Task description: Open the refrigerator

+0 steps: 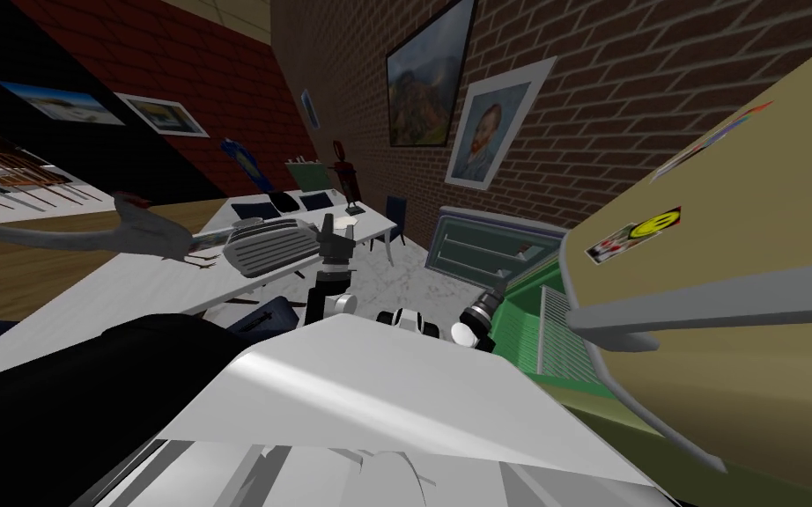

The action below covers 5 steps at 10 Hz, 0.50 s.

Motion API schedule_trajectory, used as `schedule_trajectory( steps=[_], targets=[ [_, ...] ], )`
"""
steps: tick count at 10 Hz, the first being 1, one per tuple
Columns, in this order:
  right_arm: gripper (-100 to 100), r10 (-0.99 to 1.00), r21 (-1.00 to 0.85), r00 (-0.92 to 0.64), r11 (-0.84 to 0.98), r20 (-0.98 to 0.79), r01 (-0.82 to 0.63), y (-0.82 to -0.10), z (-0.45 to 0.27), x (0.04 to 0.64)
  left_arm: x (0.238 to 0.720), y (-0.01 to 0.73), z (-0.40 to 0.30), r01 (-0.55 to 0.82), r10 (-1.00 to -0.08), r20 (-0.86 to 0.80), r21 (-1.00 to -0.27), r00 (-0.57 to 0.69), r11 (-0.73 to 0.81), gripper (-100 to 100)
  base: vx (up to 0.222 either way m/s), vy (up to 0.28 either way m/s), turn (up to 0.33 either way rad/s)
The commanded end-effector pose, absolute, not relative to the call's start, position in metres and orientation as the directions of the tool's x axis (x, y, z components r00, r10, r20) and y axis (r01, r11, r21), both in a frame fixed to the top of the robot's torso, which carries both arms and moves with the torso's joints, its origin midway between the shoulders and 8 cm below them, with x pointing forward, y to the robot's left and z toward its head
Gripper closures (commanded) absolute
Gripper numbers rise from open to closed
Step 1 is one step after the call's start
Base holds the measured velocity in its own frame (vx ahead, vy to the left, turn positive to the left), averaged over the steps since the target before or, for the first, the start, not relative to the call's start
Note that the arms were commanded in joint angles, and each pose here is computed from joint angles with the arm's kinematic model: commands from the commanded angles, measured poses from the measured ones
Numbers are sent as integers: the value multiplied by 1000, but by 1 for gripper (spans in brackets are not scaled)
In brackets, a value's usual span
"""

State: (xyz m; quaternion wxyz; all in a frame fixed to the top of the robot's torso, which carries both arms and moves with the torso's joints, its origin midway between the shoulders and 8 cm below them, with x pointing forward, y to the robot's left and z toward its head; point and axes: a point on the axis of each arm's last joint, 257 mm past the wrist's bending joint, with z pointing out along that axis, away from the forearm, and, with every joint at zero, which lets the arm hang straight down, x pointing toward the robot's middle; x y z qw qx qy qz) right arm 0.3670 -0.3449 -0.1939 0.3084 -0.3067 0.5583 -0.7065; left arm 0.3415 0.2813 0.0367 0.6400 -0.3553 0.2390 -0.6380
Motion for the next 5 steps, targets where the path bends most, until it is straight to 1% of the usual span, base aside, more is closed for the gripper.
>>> schedule_trajectory(
  steps=[1,3,4,5],
  targets=[
    [-100,-789,-977,-607,-189,92,97,-337,-178,373,341,281,37,647,-986,148,-760,72,-67,0,-3,2,-53],
    [-100,-797,-976,-597,-192,94,103,-333,-165,377,341,281,37,647,-986,148,-760,72,-67,0,-4,2,-61],
    [-100,-794,-977,-601,-189,91,102,-333,-170,376,341,281,37,647,-986,148,-760,72,-67,0,0,0,0],
    [0,-795,-976,-600,-191,94,101,-333,-169,377,341,281,37,647,-986,148,-760,72,-67,0,0,0,0]
  ],
)
